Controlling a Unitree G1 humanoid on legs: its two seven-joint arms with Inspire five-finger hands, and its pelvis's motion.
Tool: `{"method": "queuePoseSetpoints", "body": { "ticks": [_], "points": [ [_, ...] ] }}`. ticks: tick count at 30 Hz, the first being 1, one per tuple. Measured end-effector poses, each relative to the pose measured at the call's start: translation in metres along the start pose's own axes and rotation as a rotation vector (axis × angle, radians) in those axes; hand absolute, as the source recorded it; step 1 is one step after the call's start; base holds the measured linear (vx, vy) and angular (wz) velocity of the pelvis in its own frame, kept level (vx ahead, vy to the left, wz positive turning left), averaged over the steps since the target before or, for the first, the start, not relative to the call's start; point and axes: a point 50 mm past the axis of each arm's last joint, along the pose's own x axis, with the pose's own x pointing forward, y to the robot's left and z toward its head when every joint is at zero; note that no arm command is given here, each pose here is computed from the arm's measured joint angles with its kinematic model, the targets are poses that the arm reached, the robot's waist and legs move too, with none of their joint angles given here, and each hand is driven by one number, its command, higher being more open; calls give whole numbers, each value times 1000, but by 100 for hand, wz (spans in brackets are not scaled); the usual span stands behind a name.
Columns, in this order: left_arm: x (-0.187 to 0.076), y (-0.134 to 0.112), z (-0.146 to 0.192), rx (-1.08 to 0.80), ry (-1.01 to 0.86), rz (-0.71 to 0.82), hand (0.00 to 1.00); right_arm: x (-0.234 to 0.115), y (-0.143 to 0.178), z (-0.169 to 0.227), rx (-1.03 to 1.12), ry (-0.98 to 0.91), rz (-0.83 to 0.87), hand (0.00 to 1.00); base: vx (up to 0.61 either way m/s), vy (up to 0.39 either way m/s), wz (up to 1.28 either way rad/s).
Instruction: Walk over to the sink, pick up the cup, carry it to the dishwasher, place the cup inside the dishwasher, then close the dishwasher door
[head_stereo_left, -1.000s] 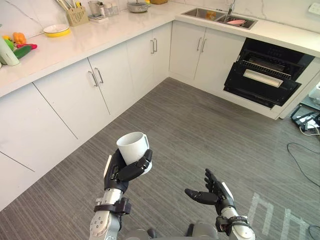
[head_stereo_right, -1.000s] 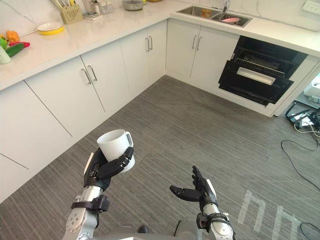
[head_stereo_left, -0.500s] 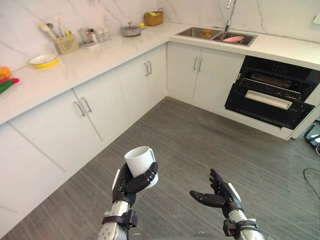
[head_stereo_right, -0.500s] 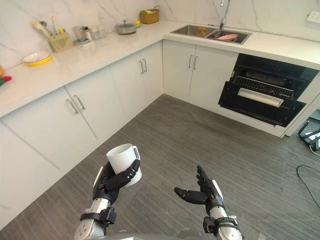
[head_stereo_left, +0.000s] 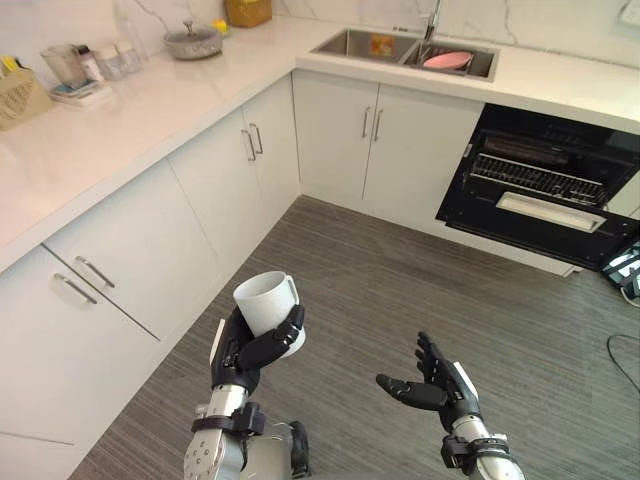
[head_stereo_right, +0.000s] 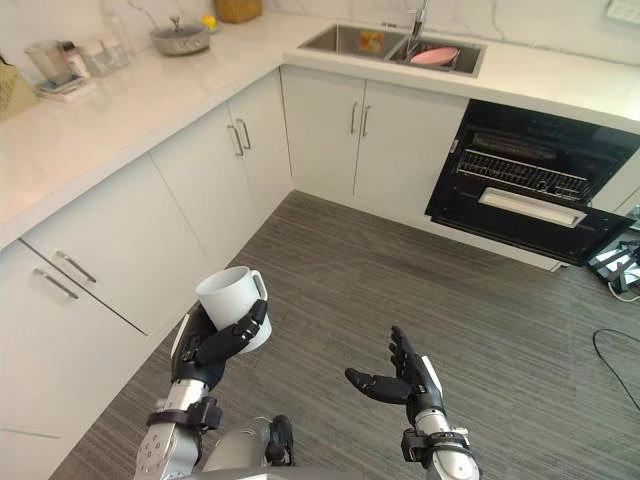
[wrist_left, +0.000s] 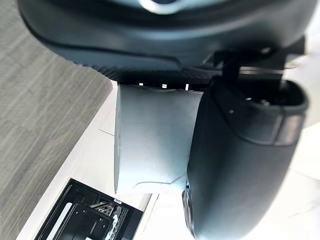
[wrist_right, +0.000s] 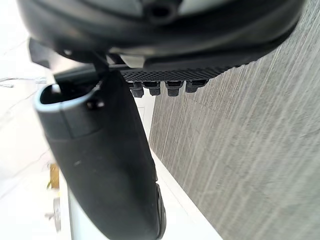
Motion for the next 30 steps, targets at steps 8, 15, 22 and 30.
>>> {"method": "queuePoseSetpoints", "body": {
  "ticks": [8, 15, 22, 30],
  "points": [
    [17, -4, 24, 39, -95, -61, 0, 7, 12, 16, 4, -72, 47, 100, 461, 125, -7],
    [-1, -15, -5, -24, 20, -60, 0, 2, 8, 9, -15, -35, 38, 100, 536, -107, 12],
    [2, -36, -17, -41, 53, -149, 0, 11, 8, 26, -34, -102, 6, 100, 505, -81, -55],
    [3, -34, -11, -58, 24, -130, 0, 16, 12, 36, -57, -140, 38, 100, 418, 157, -107]
  ]
}}
